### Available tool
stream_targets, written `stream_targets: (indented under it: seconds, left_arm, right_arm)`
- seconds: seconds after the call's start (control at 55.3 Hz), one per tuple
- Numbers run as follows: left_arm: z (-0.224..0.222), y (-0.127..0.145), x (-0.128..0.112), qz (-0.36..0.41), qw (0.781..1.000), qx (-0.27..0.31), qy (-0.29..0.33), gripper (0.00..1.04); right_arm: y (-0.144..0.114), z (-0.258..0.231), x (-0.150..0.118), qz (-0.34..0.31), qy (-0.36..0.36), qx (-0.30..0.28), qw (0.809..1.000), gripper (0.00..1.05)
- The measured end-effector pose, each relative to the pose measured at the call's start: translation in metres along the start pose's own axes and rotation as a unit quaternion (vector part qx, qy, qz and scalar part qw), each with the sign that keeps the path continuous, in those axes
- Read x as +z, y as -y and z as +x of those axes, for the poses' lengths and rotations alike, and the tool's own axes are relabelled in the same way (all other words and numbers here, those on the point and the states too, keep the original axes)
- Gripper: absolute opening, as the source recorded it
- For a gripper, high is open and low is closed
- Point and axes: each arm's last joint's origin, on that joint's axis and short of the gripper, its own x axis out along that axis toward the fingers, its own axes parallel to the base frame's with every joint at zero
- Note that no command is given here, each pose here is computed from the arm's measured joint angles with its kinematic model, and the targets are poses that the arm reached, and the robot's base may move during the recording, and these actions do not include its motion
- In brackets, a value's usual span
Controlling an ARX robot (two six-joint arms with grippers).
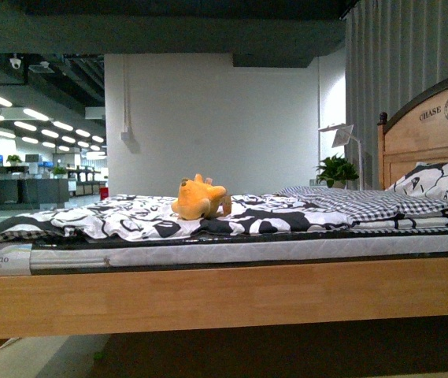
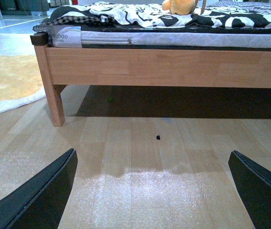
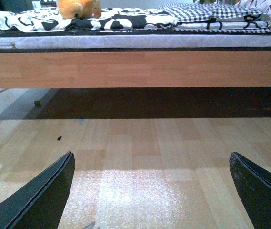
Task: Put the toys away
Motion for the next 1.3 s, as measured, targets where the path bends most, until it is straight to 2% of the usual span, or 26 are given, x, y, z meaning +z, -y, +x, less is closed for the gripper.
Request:
stream_targets:
  seconds: [1.302]
  left_arm:
    - [0.0, 0.0, 0.0, 0.0, 1.0, 0.0, 0.0, 0.98]
  right_arm:
    - [0.0, 0.0, 0.0, 0.0, 0.0, 0.0, 1.0, 0.98]
